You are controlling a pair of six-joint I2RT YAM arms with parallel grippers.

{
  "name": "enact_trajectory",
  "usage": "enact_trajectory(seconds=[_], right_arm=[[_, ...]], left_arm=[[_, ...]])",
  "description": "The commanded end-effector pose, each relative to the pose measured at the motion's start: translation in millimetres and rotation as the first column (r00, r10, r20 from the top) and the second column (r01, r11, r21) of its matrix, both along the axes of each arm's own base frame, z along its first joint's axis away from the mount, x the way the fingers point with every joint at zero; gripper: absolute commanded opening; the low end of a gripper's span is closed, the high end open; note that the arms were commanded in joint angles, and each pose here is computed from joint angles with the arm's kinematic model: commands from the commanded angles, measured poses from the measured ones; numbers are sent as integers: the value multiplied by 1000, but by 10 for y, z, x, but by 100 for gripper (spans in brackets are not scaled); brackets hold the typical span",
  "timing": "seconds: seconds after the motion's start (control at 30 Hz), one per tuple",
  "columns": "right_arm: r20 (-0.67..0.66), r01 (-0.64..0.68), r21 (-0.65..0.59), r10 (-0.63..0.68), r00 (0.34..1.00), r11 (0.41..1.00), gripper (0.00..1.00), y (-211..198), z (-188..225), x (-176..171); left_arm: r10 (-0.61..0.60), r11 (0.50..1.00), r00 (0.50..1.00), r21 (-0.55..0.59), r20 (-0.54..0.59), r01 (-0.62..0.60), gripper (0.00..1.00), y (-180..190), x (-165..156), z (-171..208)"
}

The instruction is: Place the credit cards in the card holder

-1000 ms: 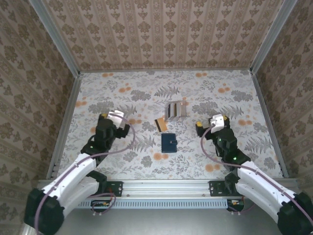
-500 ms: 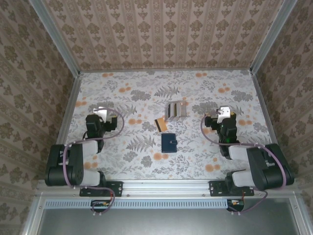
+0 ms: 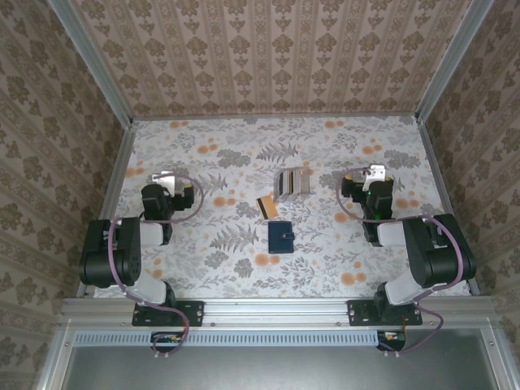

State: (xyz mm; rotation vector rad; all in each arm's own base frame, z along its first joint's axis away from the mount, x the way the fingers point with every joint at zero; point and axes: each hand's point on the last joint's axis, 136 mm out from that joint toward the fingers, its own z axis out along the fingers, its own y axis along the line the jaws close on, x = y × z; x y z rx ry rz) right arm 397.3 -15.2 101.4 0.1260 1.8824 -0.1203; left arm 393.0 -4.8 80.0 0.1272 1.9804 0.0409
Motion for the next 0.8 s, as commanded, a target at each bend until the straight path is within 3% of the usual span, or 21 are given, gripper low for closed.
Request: enact_trajectory(seconds=[0.0,0.77], right_arm=[[-8,39,15,-39,999,999,100,-72,-11,-24],[-13,21,0,-21,1000,1000,100,-23,-10,-14]], left_arm=[[-7,1000,999,-23,44,8,100,-23,69,133],[9,1000,999,12,47,-10,100,-39,64,134]])
